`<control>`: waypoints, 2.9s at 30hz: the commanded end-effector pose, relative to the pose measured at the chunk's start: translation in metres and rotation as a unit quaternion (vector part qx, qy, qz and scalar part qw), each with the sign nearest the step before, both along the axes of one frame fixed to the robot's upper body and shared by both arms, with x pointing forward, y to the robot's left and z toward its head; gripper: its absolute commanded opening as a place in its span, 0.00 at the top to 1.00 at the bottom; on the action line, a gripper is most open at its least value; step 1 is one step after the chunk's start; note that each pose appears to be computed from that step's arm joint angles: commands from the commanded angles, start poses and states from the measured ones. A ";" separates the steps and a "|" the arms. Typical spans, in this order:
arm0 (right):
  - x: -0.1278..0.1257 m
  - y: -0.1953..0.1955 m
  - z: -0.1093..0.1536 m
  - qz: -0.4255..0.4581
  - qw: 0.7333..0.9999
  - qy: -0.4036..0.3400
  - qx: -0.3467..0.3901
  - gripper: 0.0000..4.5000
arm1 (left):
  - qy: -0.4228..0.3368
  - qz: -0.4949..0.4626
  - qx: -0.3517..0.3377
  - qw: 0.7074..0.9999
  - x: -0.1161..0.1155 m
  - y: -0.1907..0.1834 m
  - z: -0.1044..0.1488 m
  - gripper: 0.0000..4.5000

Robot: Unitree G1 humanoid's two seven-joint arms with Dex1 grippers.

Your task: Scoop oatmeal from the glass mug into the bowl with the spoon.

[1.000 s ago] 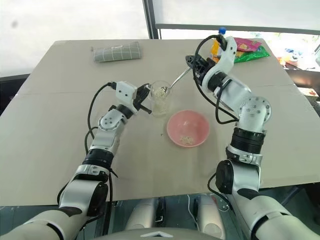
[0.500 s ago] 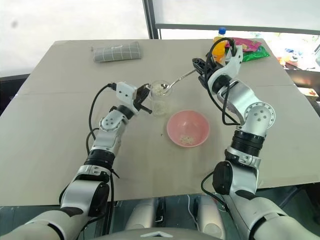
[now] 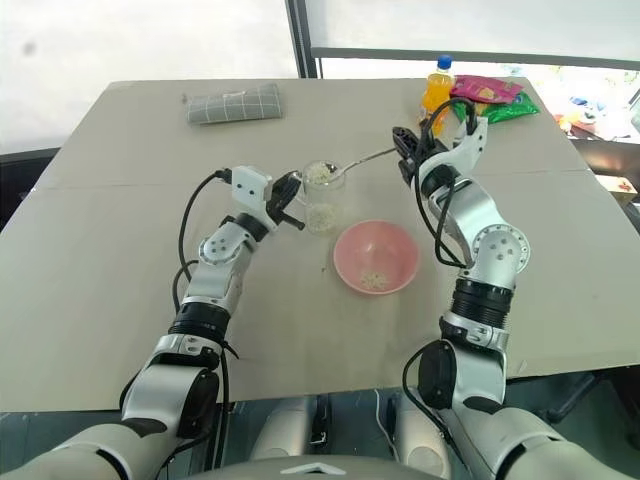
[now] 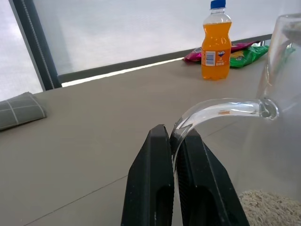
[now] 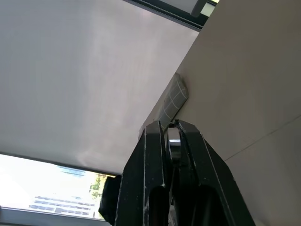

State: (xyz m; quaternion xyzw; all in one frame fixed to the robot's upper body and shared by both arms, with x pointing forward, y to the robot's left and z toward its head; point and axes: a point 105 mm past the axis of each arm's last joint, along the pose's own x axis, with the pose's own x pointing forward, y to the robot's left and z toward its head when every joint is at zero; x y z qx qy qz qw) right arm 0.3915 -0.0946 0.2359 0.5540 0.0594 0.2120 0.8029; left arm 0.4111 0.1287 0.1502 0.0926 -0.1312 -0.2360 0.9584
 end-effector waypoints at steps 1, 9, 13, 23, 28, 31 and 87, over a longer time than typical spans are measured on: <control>-0.003 -0.002 0.003 -0.005 0.999 -0.005 0.035 1.00 | 0.010 -0.007 0.006 1.000 -0.001 -0.003 -0.006 1.00; -0.008 0.003 -0.008 0.016 0.998 0.001 0.061 1.00 | 0.014 -0.001 0.001 1.000 0.000 -0.002 -0.008 1.00; -0.010 0.002 0.003 0.026 0.996 -0.024 0.083 1.00 | 0.015 0.001 0.000 1.000 0.000 -0.001 -0.008 1.00; -0.014 0.001 0.014 0.038 0.995 -0.044 0.086 1.00 | 0.019 -0.003 0.003 1.000 0.000 -0.003 -0.010 1.00; -0.016 -0.002 0.016 0.036 0.994 -0.043 0.089 1.00 | 0.020 -0.004 0.006 1.000 0.000 -0.003 -0.012 1.00; -0.018 -0.009 0.017 0.032 0.995 -0.043 0.090 1.00 | 0.020 -0.004 0.007 1.000 0.000 -0.003 -0.012 1.00; -0.103 -0.001 0.023 0.134 0.745 -0.374 -0.536 1.00 | 0.050 -0.017 -0.012 0.999 0.001 -0.004 -0.019 1.00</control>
